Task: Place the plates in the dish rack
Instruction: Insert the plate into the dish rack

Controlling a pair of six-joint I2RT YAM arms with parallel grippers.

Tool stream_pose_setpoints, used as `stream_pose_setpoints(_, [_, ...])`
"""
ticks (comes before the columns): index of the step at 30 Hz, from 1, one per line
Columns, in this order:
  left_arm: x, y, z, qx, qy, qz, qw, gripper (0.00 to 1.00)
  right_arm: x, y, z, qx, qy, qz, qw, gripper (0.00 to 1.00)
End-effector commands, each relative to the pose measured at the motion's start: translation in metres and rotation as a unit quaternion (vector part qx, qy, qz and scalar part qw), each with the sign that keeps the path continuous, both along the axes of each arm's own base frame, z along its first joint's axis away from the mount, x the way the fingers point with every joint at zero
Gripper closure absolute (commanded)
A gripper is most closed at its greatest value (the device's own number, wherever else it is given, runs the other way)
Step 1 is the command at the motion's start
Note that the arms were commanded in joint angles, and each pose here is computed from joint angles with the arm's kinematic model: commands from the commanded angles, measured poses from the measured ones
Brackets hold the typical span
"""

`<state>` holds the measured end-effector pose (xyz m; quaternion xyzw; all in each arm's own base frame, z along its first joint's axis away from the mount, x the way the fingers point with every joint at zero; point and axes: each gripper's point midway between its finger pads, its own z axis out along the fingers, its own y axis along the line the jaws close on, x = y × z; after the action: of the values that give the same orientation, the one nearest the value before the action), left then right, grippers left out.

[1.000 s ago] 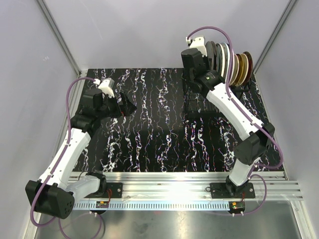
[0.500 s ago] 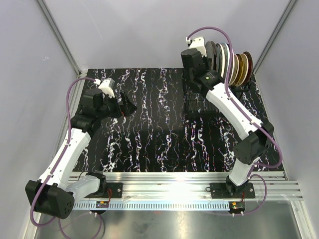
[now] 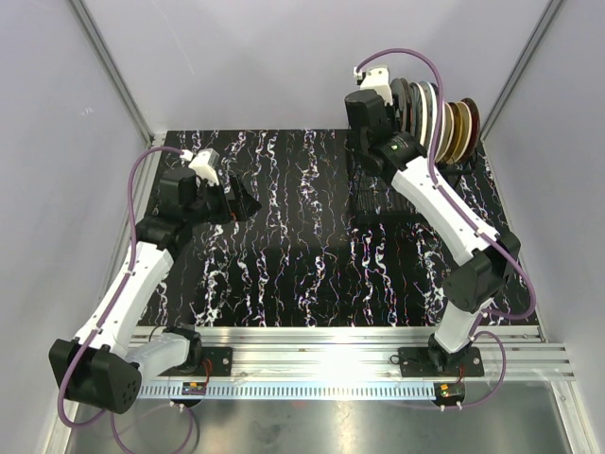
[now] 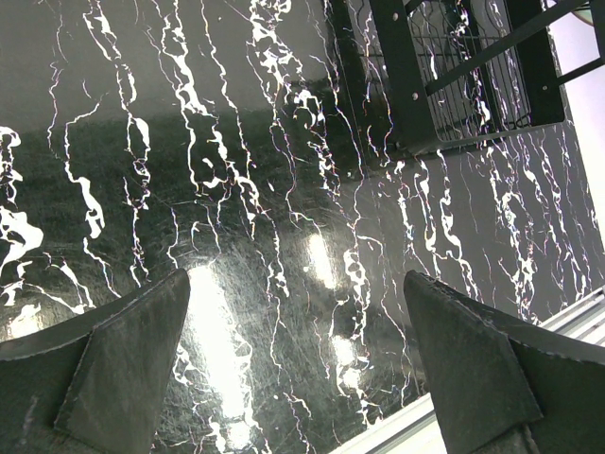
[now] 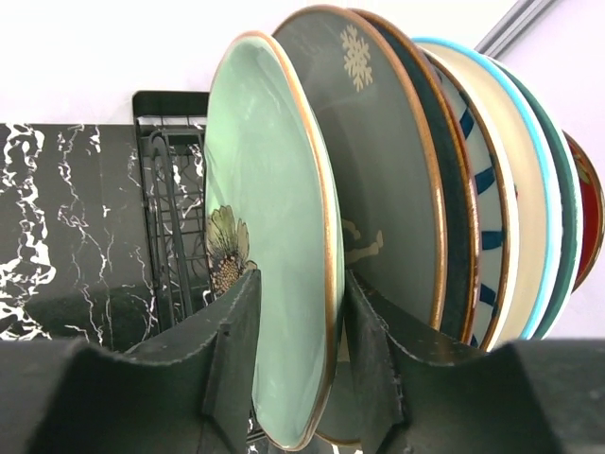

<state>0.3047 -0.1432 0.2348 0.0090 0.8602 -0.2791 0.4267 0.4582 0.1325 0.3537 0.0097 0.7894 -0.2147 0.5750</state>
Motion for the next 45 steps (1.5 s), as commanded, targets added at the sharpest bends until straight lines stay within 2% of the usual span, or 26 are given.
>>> stream_pose_setpoints(1, [0.004,-0.007,0.007,-0.011,-0.02,-0.014,1.0,0.01,-0.009,-0.012,0.051,0.028,-0.058,-0.006,0.998,0.53])
stream_pose_setpoints(17, [0.003,-0.007,0.008,-0.01,-0.021,-0.017,1.0,0.01,-0.014,-0.01,0.081,0.031,-0.076,0.009,0.997,0.48])
stream_pose_setpoints(23, [0.005,-0.001,0.008,0.004,-0.024,-0.004,1.0,0.01,-0.022,0.012,0.101,0.036,-0.094,0.063,0.993,0.44])
stream_pose_setpoints(29, [0.007,0.002,0.003,0.011,-0.021,0.0,1.0,0.01,-0.034,0.016,0.123,0.076,-0.123,0.097,0.985,0.43])
stream_pose_setpoints(33, [0.011,0.013,0.006,0.028,-0.025,0.023,0.999,0.01,-0.061,0.025,0.148,0.113,-0.146,0.175,0.967,0.38])
stream_pose_setpoints(36, [0.01,0.021,0.013,0.036,-0.044,0.044,0.997,0.01,-0.084,0.028,0.136,0.142,-0.143,0.215,0.956,0.33])
stream_pose_setpoints(41, [0.01,0.035,0.024,0.05,-0.072,0.075,0.993,0.01,-0.132,-0.001,0.13,0.186,-0.158,0.216,0.945,0.26])
stream_pose_setpoints(42, [0.01,0.039,0.028,0.053,-0.083,0.087,0.991,0.01,-0.135,-0.001,0.114,0.198,-0.146,0.213,0.946,0.26])
stream_pose_setpoints(44, [0.01,0.046,0.031,0.059,-0.094,0.103,0.989,0.01,-0.155,-0.008,0.11,0.224,-0.15,0.22,0.937,0.23])
stream_pose_setpoints(45, [0.008,0.048,0.035,0.059,-0.103,0.109,0.987,0.01,-0.156,-0.006,0.088,0.221,-0.13,0.225,0.94,0.22])
